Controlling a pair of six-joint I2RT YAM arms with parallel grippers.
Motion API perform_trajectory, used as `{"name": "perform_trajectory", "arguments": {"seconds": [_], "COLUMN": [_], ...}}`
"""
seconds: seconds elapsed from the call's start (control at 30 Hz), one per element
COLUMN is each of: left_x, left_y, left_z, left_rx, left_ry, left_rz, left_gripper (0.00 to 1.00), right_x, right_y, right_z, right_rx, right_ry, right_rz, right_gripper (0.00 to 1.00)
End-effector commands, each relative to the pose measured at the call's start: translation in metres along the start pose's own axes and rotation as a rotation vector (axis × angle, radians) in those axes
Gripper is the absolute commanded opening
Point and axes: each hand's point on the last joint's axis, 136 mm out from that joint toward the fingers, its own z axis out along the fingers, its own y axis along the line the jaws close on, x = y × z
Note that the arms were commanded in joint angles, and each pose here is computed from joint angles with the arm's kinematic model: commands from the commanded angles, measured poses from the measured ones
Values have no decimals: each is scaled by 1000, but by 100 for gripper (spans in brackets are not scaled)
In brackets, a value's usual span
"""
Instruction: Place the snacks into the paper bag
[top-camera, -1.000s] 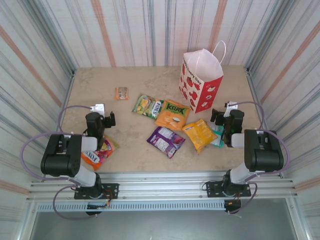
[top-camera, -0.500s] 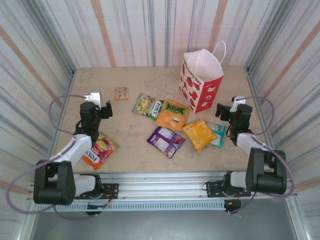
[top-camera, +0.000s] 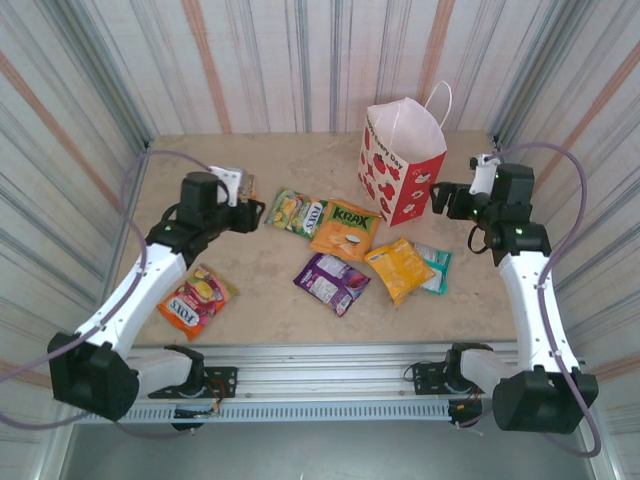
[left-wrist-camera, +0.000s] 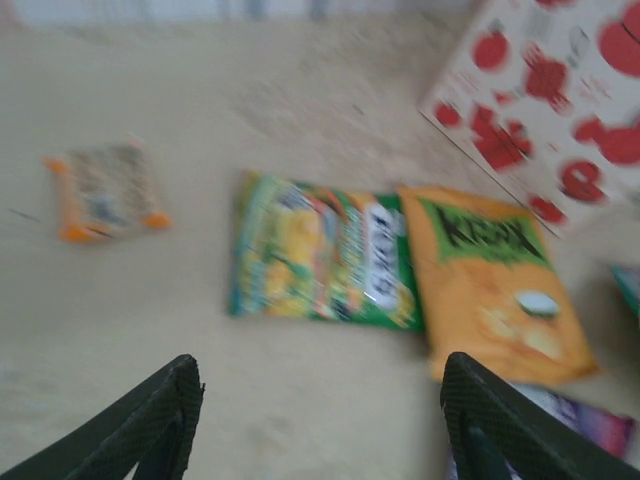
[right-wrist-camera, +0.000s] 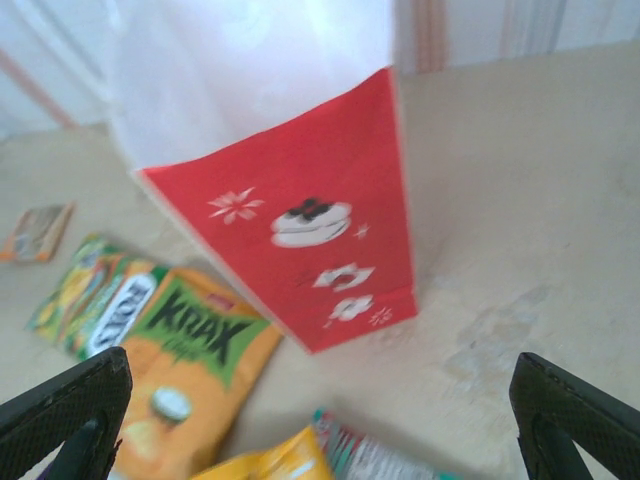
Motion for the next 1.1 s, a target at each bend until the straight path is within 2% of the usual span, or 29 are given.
{"name": "perform_trajectory", "arguments": {"seconds": [0.0,0.13,0.2,0.27,0.4,0.57,0.77,0.9,1.07], "left_x": [35,40,43,46,62,79,91,101,102], "left_y": [-43,-105,-137,-163,-193,-222,-244,-248,-263], "left_z": [13,31,40,48,75,109,143,155,164], "left_rx": [158,313,384,450,501,578,605,595,648], "left_ry": [182,234,250,267,312,349,408,435,454], "left_rz": [-110,-190,-231,-274,-387,-505,-543,-559,-576], "left_gripper": [63,61,61,61,59,58,57,57,55], "right_x": [57,86,99,106,121,128,131,130,128], "right_y": [12,4,-10,-12,-13,-13,-11,-11,-9], "right_z": [-11,-12,-9,-3,12,24,30,30,30], "right_rx": [-40,-6,36,-1,-41,-70,-102,-107,-121], "right_ry": [272,362,377,372,377,351,312,300,293], "right_rz": [132,208,280,349,420,470,495,489,483], "right_gripper": [99,99,99,99,97,96,95,95,95]}}
